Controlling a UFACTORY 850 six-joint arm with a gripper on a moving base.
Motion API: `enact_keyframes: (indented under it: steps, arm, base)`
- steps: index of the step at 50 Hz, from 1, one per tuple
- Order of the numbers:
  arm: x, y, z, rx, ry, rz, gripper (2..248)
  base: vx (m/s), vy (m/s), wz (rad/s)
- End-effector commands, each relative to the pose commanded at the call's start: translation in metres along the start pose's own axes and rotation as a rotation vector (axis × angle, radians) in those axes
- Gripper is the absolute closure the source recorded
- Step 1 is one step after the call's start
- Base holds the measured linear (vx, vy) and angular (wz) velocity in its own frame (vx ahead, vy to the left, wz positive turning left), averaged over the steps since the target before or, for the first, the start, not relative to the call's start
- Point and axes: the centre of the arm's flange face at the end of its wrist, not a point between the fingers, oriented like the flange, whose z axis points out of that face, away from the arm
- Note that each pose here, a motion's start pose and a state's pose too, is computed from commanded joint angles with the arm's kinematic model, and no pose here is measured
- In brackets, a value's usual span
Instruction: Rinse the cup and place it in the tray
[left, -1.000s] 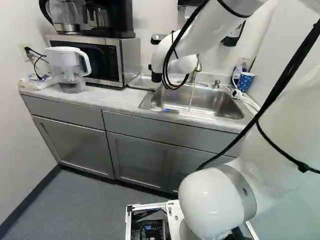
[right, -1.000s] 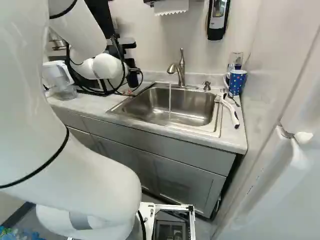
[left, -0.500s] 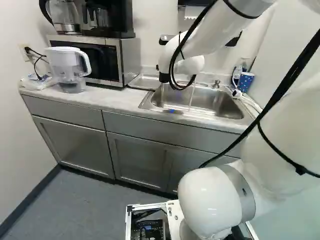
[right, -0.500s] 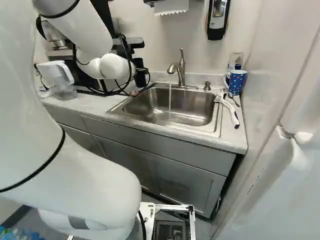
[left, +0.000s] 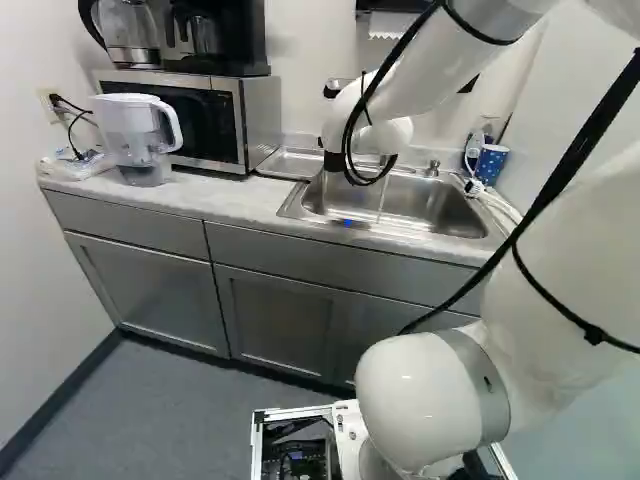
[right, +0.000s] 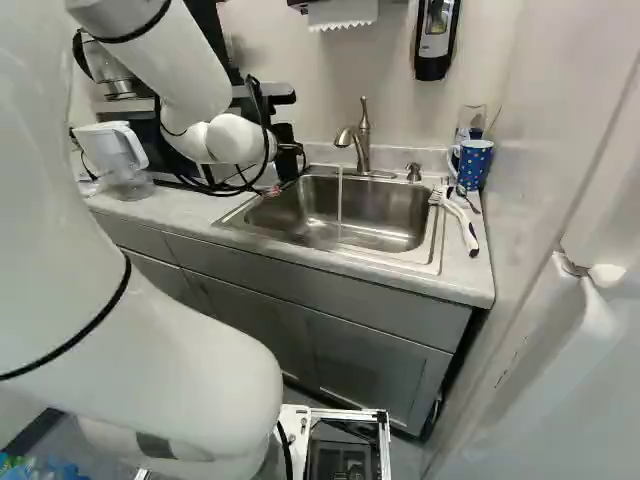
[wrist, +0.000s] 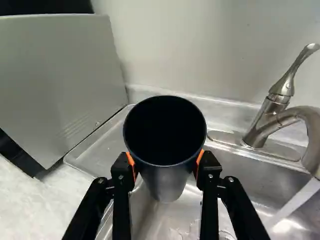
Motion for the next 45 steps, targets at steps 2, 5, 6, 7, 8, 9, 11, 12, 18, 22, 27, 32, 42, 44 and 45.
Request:
enact_keyframes:
  steps: [2, 5, 6, 7, 8, 9, 11, 12, 18, 22, 27, 32, 42, 44, 45]
  arm:
    - [-0.002, 0.001, 0.001, -0.001, -0.004, 0.000, 126]
    - [-0.005, 0.003, 0.001, -0.006, -0.011, 0.002, 126]
    - [-0.006, 0.004, 0.001, -0.008, -0.013, 0.003, 126]
    - [-0.007, 0.005, 0.001, -0.010, -0.015, 0.003, 126]
    - [-0.009, 0.006, 0.001, -0.012, -0.017, 0.004, 126]
    - [-0.010, 0.007, 0.001, -0.015, -0.020, 0.005, 126]
    - [-0.013, 0.009, 0.000, -0.020, -0.024, 0.007, 126]
    - [-0.014, 0.011, -0.001, -0.023, -0.026, 0.008, 126]
    - [-0.022, 0.019, -0.004, -0.040, -0.039, 0.015, 126]
    - [-0.028, 0.024, -0.006, -0.052, -0.048, 0.019, 126]
    - [-0.035, 0.030, -0.010, -0.066, -0.058, 0.025, 126]
    - [-0.042, 0.036, -0.014, -0.080, -0.069, 0.030, 126]
    - [-0.057, 0.049, -0.021, -0.112, -0.091, 0.044, 126]
    - [-0.059, 0.052, -0.021, -0.117, -0.095, 0.046, 126]
    - [-0.060, 0.053, -0.022, -0.120, -0.098, 0.048, 126]
  base:
    - [0.000, 0.000, 0.000]
    - [0.000, 0.000, 0.000]
    - [0.000, 0.000, 0.000]
    - [0.000, 0.000, 0.000]
    - [0.000, 0.000, 0.000]
    - [0.000, 0.000, 0.000]
    - [0.000, 0.000, 0.000]
    - [0.000, 0.000, 0.000]
    - [0.000, 0.000, 0.000]
    - [0.000, 0.000, 0.000]
    - [0.000, 0.000, 0.000]
    - [0.000, 0.000, 0.000]
    - [0.000, 0.000, 0.000]
    - [0.000, 0.000, 0.000]
    - [0.000, 0.000, 0.000]
